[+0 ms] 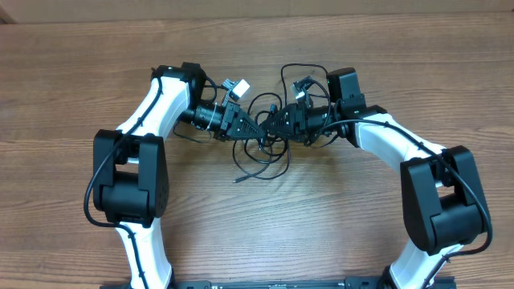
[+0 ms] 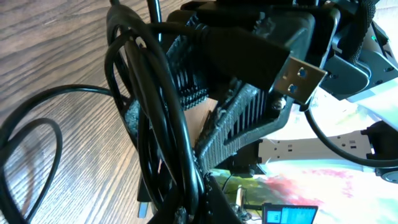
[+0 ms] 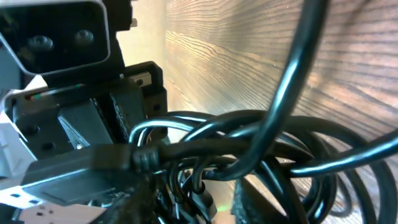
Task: Untangle cables
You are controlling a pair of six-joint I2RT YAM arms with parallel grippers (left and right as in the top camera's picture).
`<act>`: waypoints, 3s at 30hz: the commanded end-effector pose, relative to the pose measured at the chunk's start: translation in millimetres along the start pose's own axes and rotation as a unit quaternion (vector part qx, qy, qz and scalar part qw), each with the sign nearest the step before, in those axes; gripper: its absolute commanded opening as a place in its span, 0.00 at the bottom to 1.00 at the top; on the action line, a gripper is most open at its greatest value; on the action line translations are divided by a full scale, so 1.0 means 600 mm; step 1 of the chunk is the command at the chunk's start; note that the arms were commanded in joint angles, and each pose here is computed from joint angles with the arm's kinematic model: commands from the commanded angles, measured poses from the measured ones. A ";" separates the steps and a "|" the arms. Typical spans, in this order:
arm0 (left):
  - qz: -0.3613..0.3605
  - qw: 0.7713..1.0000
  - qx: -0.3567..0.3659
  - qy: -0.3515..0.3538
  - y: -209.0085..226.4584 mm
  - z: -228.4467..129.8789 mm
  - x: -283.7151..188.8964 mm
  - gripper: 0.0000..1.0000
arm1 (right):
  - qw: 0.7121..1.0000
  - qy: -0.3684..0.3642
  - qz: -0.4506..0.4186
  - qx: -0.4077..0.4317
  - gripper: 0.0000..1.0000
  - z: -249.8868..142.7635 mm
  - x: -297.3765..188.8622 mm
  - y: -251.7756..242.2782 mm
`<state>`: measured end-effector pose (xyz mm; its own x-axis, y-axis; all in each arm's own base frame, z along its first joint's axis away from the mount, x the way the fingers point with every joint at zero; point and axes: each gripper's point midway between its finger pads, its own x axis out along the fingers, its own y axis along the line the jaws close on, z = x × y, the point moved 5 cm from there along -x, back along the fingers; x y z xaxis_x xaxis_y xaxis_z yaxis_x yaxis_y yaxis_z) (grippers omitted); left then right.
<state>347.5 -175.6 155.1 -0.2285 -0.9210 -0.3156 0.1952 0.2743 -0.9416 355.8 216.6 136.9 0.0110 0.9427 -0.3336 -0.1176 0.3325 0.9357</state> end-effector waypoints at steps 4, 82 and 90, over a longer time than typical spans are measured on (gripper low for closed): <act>-0.063 0.996 0.060 -0.029 -0.034 0.015 -0.004 0.04 | 1.000 -0.010 -0.016 -0.001 0.30 0.003 0.009 0.019; 0.016 0.998 -0.062 -0.015 -0.004 -0.016 -0.071 0.68 | 0.951 -0.066 -0.264 0.149 1.00 -0.024 -0.122 -0.141; 0.097 0.991 -0.092 0.013 0.030 -0.025 -0.074 0.74 | 0.950 -0.070 -0.268 0.145 1.00 -0.022 -0.123 -0.143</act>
<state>343.8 -129.6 156.6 -0.2195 -0.8886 -0.4028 0.0649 0.3987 -0.9148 345.9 120.5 70.7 0.0868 0.6401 -0.7633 0.2542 0.7266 0.6383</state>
